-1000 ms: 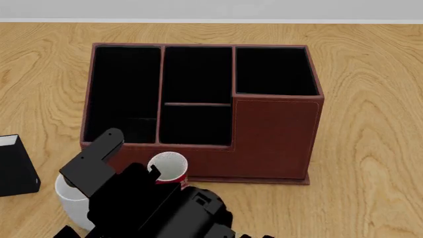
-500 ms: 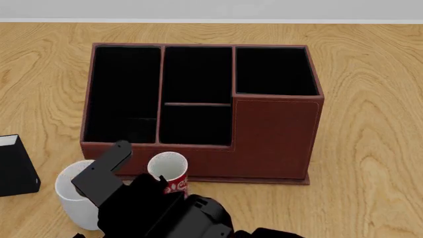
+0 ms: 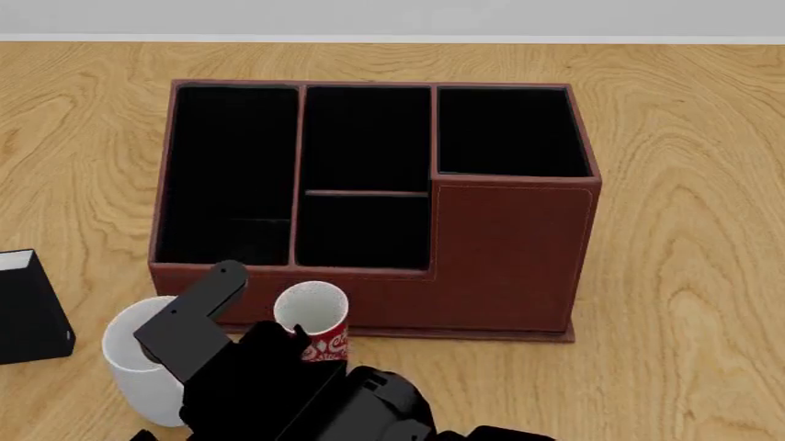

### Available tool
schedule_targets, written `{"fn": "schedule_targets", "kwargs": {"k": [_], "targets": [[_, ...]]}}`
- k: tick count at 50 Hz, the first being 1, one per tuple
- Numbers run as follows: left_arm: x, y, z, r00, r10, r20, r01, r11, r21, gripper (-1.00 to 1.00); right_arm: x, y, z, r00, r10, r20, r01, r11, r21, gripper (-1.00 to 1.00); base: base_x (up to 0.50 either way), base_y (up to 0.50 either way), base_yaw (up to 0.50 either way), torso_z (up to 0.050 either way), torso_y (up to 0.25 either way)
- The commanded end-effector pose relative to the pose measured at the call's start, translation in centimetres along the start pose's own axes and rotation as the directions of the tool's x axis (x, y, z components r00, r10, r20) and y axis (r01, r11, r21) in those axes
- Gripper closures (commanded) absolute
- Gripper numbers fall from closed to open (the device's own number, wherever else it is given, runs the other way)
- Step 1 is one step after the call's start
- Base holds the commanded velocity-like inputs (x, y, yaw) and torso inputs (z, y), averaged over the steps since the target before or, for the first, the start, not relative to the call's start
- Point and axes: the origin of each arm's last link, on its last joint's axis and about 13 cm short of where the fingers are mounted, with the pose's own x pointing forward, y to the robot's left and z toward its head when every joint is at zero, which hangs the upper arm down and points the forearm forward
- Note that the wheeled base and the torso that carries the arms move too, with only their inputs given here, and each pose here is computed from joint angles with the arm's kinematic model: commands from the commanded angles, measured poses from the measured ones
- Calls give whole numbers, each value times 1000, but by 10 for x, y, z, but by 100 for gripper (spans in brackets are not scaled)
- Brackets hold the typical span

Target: Pick up the white mug and place it to the right of the caddy.

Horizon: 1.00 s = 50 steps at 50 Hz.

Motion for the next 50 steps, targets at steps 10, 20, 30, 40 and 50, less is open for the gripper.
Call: {"fn": "schedule_targets", "kwargs": {"k": [10, 20, 30, 40, 50], "targets": [[0, -3, 1, 999, -39, 11, 39, 999, 38, -100, -2, -2, 14, 997, -14, 70, 12, 999, 38, -100, 0, 0, 0, 0, -77], [0, -5, 0, 999, -43, 7, 42, 998, 37, -100, -2, -5, 17, 992, -58, 109, 51, 996, 69, -100, 0, 0, 0, 0, -114], [0, -4, -1, 999, -41, 7, 41, 998, 39, -100, -2, -4, 17, 990, -69, 119, 61, 996, 63, -100, 0, 0, 0, 0, -112], [0, -3, -1, 999, -37, 4, 37, 998, 42, -100, -1, -1, 14, 993, -54, 103, 50, 998, 40, -100, -1, 0, 0, 0, -113], [0, -2, -1, 999, -36, 6, 36, 999, 40, -100, -1, 1, 14, 994, -45, 100, 42, 999, 32, -100, -1, 0, 0, 0, -113]]}}
